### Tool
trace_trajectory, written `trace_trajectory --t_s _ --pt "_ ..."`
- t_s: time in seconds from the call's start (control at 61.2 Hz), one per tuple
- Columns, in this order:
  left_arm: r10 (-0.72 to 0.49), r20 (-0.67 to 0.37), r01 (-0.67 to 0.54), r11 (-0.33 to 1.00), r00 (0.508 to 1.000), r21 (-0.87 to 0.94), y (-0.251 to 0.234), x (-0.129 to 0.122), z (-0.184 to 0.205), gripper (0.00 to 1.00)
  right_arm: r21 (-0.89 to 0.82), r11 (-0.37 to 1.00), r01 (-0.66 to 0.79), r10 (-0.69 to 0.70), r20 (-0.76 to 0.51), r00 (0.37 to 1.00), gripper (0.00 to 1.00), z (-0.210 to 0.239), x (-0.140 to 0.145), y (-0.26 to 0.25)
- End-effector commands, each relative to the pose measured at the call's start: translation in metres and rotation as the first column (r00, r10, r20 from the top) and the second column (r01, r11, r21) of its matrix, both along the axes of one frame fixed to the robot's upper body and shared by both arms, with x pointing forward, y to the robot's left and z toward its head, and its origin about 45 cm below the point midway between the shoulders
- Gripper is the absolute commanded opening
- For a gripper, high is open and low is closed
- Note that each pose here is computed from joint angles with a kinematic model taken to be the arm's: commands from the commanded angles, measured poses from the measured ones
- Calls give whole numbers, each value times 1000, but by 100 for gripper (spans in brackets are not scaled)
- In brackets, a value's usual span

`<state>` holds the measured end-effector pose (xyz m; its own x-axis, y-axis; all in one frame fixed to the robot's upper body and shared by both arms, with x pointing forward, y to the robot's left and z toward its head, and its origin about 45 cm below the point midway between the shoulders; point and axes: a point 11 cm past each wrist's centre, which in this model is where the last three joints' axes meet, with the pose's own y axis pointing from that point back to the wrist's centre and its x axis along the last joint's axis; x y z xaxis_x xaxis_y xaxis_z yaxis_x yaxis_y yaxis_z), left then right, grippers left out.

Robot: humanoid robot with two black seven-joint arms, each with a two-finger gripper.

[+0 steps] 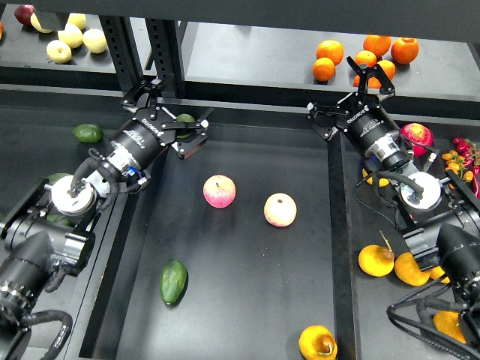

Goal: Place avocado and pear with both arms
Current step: 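Move the left gripper toward the green avocado nearest the robot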

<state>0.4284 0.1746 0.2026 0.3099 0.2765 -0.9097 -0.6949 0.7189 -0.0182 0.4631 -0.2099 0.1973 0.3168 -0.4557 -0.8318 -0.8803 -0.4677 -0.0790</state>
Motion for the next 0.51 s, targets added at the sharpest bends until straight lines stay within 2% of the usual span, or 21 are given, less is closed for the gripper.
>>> trace_trajectory --t_s 0.0,0.114,0.261,0.49 --pt "-83 20 77 977 996 201 17 1 2 100 -2 1000 -3 3 -2 1000 100 -1 0 0" --pt "-159 -3 151 930 987 335 18 -5 -7 100 -1 1000 -2 2 -1 1000 100 0 0 0" --pt "-279 -40 266 848 959 458 -3 -12 -17 100 -1 1000 -2 2 0 1000 100 0 0 0" --pt "-378 -73 338 707 923 621 0 -12 -15 100 -1 1000 -2 2 0 1000 100 0 0 0"
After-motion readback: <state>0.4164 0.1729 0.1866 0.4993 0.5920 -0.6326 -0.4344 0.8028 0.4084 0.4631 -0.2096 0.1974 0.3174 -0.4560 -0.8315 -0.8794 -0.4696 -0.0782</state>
